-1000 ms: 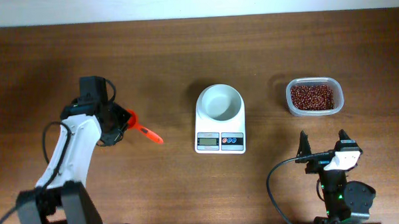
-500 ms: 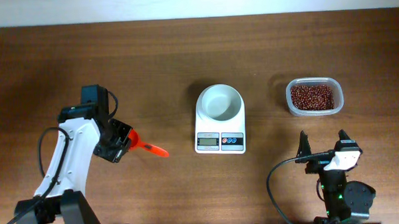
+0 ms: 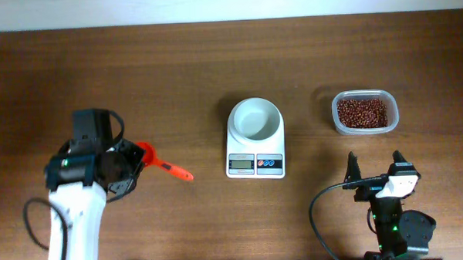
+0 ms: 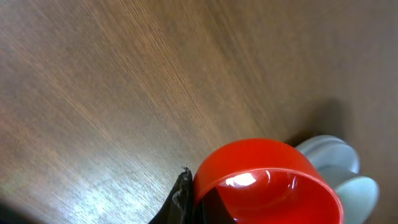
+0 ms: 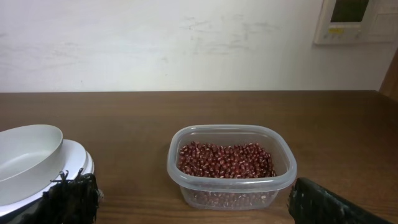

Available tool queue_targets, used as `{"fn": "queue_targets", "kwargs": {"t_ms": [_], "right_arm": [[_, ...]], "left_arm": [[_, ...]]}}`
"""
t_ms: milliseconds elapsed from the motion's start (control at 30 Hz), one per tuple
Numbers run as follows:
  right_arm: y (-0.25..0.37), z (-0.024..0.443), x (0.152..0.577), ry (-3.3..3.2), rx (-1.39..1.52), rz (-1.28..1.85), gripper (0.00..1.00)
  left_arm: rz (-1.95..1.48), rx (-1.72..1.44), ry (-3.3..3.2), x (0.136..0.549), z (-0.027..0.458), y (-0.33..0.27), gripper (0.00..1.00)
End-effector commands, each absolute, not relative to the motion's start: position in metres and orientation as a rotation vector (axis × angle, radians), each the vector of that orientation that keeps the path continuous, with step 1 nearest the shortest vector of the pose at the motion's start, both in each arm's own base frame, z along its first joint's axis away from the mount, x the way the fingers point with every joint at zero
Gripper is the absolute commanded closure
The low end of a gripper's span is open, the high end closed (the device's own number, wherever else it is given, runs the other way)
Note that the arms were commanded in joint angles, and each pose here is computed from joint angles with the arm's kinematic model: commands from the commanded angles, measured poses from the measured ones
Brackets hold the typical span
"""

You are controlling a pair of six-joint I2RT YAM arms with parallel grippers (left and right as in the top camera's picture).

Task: Scoop and weigh 50g on scale
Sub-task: 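Bring the scoop toward center and reach the right gripper to its handle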

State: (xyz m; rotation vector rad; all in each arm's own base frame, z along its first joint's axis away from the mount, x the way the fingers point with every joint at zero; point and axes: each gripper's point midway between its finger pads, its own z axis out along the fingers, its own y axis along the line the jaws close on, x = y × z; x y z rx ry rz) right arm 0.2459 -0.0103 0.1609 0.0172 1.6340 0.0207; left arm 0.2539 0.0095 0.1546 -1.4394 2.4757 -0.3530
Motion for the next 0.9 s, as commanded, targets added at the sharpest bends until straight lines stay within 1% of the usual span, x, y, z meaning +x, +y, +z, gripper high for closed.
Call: {"fn": "queue_targets", "kwargs": {"t_ms": [0,100,167,200,233,367,500,567,600,633,667,700,800,833,867], "right_arm": [[-0.008,0.158,0.246,1.64,0.012,0.027,0.01],[-0.008,0.158,0.246,1.64,0.012,0.027,0.01],[-0.008,0.158,0.246,1.64,0.012,0.027,0.01],[-0.008,0.158,0.246,1.64,0.012,0.027,0.01],[-0.008,0.158,0.246,1.64,0.012,0.027,0.01],[-0.009,0.159,0.246,1.637,0.012,0.025,0.01],[-0.005,0.159,0.246,1.637,-0.003,0.044,0.01],[0.005,0.16,0.245,1.634,-0.007,0.131,0.01],[0.015,0.161,0.244,1.633,0.057,0.277,0.01],[0.028,0.162,0.242,1.637,0.157,0.489,0.01],[0.048,0.163,0.236,1.653,0.257,0.768,0.01],[0.061,0.164,0.23,1.671,0.283,0.914,0.01],[0.109,0.166,0.198,1.791,0.473,1.535,0.01],[0.118,0.166,0.189,1.829,0.544,1.678,0.01],[0.122,0.166,0.185,1.847,0.581,1.741,0.01]], "left_arm": [[-0.414,-1.47,2.35,0.24,0.183,0.008,1.0],[-0.342,-1.425,2.346,0.217,0.192,0.008,1.0],[-0.346,-1.405,2.351,0.213,0.194,0.005,1.0],[-0.36,-1.416,2.344,0.212,0.195,0.001,1.0],[-0.373,-1.497,2.322,0.208,0.193,-0.002,1.0],[-0.42,-1.715,2.244,0.21,0.187,-0.007,1.0],[-0.457,-1.757,2.324,0.215,0.175,-0.019,1.0],[-0.458,-1.77,2.343,0.216,0.172,-0.021,1.0],[-0.449,-1.776,2.35,0.217,0.17,-0.021,1.0],[-0.446,-1.779,2.354,0.217,0.169,-0.021,1.0],[-0.444,-1.764,2.363,0.217,0.169,-0.021,1.0],[-0.444,-1.764,2.362,0.217,0.169,-0.021,1.0],[-0.444,-1.765,2.362,0.217,0.169,-0.021,1.0],[-0.447,-1.766,2.363,0.217,0.169,-0.021,1.0],[-0.464,-1.766,2.369,0.217,0.169,-0.024,1.0]]}}
